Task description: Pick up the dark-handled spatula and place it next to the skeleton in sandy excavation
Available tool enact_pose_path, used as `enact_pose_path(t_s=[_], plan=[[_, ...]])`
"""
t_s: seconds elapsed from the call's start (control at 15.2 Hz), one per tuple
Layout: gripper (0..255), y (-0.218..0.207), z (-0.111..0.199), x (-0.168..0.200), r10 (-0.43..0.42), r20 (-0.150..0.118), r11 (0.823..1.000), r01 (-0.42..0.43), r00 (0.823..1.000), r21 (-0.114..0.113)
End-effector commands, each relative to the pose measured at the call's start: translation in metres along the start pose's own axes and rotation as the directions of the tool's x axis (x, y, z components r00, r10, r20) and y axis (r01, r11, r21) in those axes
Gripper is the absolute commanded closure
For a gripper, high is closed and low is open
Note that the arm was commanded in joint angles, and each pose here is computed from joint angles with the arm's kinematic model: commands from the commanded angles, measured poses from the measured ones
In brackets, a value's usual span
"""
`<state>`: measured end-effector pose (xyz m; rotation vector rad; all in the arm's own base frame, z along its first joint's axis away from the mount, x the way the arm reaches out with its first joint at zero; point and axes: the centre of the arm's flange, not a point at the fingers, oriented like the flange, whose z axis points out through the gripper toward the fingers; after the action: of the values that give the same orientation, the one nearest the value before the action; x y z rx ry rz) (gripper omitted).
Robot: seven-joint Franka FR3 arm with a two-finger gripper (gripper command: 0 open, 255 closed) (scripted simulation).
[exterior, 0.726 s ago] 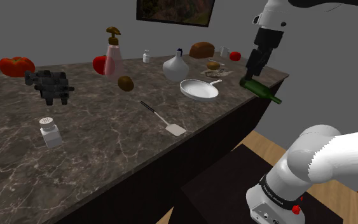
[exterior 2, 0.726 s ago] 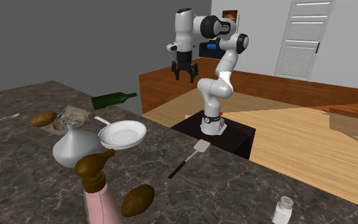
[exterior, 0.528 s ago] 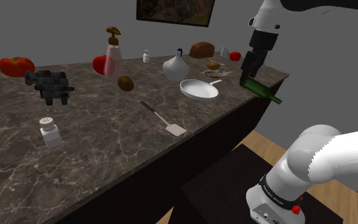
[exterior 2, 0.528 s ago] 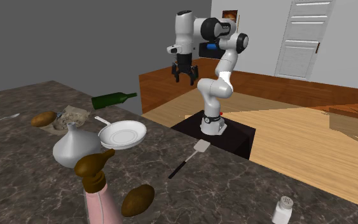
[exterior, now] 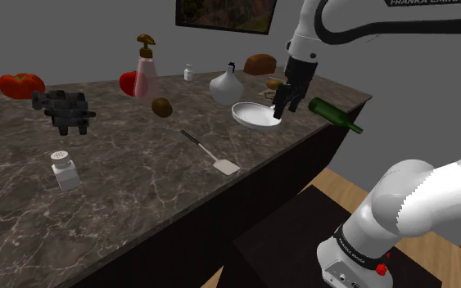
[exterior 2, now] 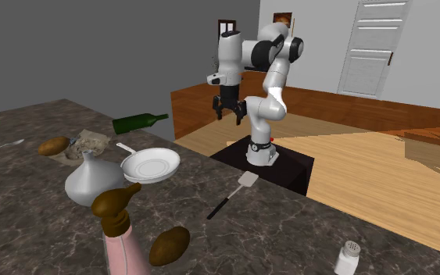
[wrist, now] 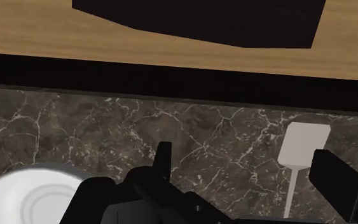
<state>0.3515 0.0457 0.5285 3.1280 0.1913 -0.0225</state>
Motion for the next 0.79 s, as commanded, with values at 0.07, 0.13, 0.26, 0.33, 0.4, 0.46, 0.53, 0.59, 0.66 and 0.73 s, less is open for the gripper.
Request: enact_pose_path(t_s=[0.07, 0.13, 0.26, 0.33, 0.4, 0.46, 0.53, 0.59, 0.66, 0.73], plan=[[0, -0.023, 0.021, 0.023, 0.007, -0.014, 1.0, -0.007, 1.0, 0.001], [0, -0.03, 0.028, 0.031, 0.009, -0.018, 1.0, -0.009, 1.0, 0.002], [0, -0.043, 0.043, 0.047, 0.013, -0.025, 1.0, -0.013, 1.0, 0.002], [0, -0.05, 0.05, 0.056, 0.015, -0.029, 1.0, -0.015, 0.999, 0.003], [0, -0.057, 0.057, 0.064, 0.017, -0.033, 1.0, -0.017, 0.999, 0.003], [0, -0.064, 0.064, 0.072, 0.019, -0.037, 1.0, -0.019, 0.999, 0.003], [0, -0.071, 0.071, 0.08, 0.021, -0.041, 1.0, -0.021, 0.999, 0.004], [0, -0.078, 0.078, 0.089, 0.023, -0.045, 1.0, -0.023, 0.999, 0.004], [0, -0.084, 0.084, 0.097, 0.025, -0.049, 1.0, -0.025, 0.998, 0.004], [0, -0.091, 0.091, 0.106, 0.027, -0.053, 1.0, -0.027, 0.998, 0.005]])
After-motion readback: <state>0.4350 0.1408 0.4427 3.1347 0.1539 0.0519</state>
